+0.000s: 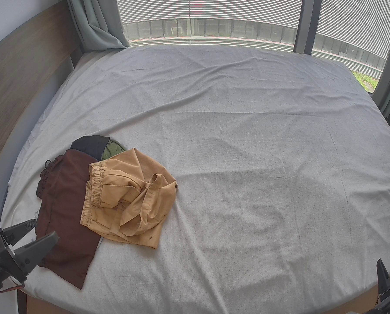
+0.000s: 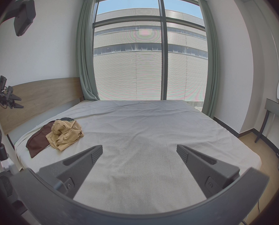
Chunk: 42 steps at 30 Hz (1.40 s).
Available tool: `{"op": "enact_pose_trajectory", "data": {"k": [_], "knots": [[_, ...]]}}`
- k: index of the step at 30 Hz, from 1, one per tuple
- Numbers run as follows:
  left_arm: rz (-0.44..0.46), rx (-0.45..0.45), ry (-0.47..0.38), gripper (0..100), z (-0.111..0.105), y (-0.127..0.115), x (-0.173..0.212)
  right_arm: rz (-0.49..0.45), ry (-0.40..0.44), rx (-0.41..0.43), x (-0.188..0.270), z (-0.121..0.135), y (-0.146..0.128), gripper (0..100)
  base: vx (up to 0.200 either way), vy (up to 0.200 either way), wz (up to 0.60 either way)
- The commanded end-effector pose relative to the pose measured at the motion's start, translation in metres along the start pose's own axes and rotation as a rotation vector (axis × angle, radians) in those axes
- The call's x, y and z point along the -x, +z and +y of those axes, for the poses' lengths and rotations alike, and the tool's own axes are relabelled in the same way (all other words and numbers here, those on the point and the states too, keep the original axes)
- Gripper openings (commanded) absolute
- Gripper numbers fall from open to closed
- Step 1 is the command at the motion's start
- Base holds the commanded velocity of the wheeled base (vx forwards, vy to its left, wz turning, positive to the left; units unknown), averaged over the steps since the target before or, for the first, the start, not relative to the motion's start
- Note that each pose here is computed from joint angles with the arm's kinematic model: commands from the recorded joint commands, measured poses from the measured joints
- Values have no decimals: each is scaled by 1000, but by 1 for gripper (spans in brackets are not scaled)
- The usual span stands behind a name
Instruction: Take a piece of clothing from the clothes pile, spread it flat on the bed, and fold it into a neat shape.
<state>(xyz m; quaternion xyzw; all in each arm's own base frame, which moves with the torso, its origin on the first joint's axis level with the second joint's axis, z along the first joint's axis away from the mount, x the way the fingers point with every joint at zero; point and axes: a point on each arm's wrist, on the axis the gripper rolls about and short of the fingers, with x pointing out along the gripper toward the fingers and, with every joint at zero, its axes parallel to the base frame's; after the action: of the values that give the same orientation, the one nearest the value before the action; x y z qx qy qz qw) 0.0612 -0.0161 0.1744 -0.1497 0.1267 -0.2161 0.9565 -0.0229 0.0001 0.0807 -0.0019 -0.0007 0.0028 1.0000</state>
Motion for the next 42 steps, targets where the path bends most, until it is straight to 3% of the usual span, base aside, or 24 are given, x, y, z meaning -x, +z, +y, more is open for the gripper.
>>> {"op": "enact_pose_trajectory", "data": {"k": [1,12,42], "knots": [[56,26,18,100,7,4,-19,0,1,1,0,0,-5,100,0,0,0],[57,93,19,100,48,19,-59,1,1,4,0,0,-5,100,0,0,0],[112,139,-14,100,112,16,-142,0,-1,4,0,0,-5,100,0,0,0]]}}
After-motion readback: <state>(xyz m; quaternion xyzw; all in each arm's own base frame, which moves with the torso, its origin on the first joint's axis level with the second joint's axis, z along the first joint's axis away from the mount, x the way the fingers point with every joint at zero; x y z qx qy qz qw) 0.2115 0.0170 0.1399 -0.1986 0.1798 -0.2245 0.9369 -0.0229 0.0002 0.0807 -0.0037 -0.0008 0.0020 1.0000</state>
